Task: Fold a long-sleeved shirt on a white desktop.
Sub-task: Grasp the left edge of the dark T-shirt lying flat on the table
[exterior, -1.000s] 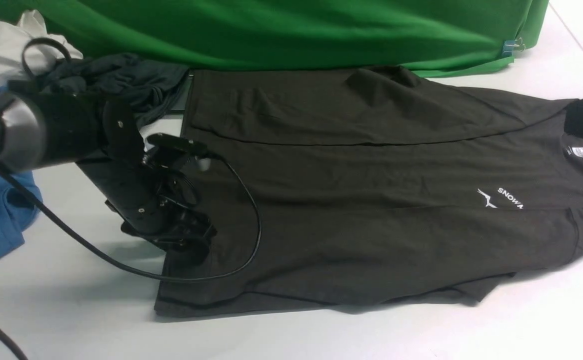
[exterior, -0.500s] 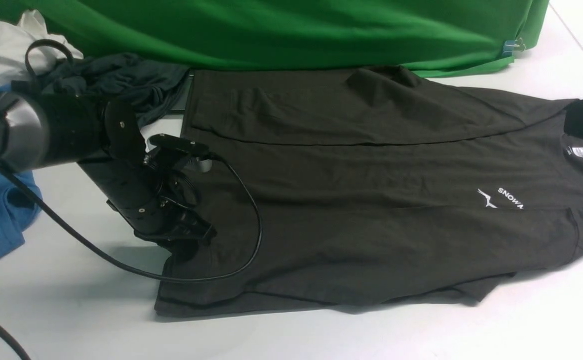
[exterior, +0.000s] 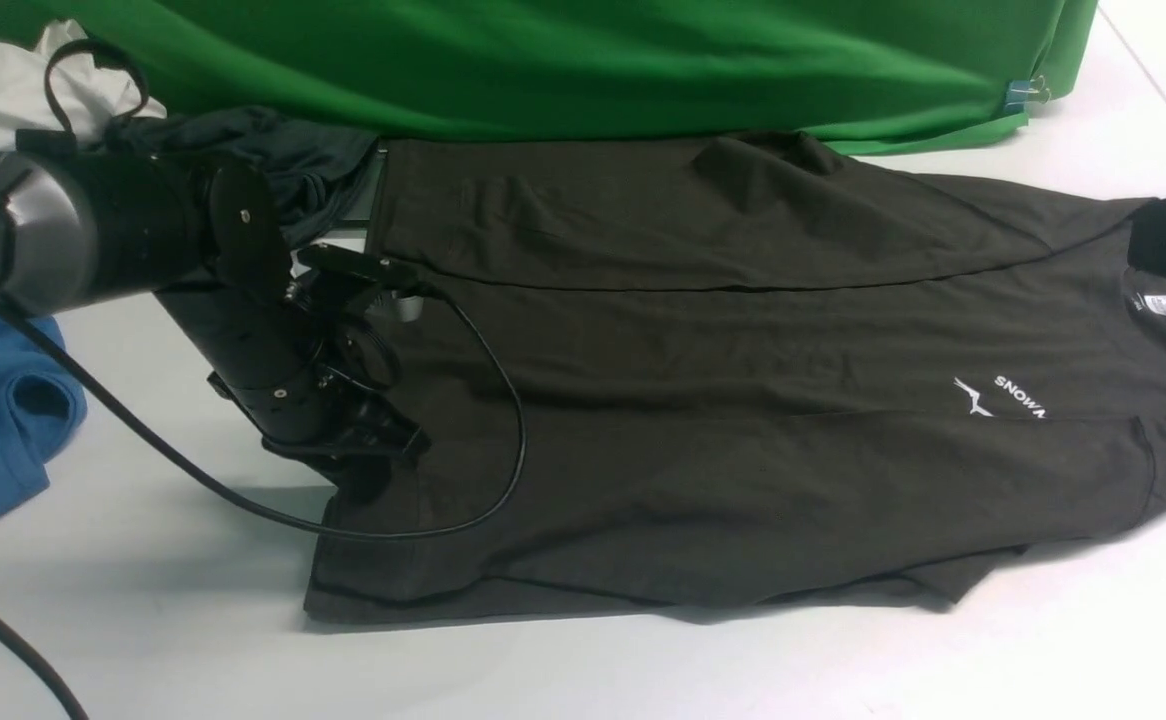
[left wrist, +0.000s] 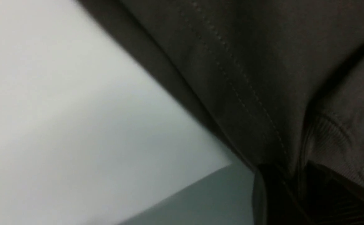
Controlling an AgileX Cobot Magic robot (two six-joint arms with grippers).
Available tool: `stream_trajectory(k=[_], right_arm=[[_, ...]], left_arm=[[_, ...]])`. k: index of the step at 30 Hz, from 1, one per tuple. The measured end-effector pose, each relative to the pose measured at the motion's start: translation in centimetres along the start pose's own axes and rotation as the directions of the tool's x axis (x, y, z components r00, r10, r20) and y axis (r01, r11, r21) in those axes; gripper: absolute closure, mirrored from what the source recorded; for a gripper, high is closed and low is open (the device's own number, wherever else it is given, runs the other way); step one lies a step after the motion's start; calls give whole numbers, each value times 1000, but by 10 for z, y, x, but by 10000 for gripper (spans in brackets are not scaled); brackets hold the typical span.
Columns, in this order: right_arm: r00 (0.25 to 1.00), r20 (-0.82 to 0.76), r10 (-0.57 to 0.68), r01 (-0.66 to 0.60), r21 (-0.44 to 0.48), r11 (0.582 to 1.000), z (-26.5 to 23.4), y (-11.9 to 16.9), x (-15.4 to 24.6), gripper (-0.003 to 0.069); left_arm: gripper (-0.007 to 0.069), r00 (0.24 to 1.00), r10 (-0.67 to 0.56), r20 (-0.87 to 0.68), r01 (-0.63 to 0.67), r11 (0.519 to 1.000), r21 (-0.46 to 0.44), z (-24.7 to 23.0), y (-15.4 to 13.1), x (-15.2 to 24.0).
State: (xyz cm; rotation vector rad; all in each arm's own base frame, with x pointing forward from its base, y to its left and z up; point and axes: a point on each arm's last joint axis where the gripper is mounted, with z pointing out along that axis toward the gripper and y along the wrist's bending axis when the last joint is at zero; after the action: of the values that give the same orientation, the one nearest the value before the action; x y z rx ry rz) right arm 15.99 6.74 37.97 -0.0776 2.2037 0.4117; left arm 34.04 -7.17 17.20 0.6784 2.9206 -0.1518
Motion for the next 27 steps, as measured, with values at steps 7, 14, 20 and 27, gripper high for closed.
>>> stream_trajectory(k=[7, 14, 20, 27], right_arm=[[1000, 0, 0, 0, 0, 1000, 0, 0, 0, 418], [1000, 13, 0, 0, -5, 1000, 0, 0, -1, 417], [1000, 14, 0, 0, -5, 1000, 0, 0, -1, 418], [1000, 14, 0, 0, -5, 1000, 0, 0, -1, 418]], left_arm=[[183, 999, -13, -29, 14, 1000, 18, 0, -2, 3], [-52, 995, 95, 13, -96, 994, 55, -2, -10, -4], [-55, 983, 171, 59, -176, 981, 77, -2, -13, -8], [-3, 984, 170, 60, -174, 982, 74, 1, -9, -8]])
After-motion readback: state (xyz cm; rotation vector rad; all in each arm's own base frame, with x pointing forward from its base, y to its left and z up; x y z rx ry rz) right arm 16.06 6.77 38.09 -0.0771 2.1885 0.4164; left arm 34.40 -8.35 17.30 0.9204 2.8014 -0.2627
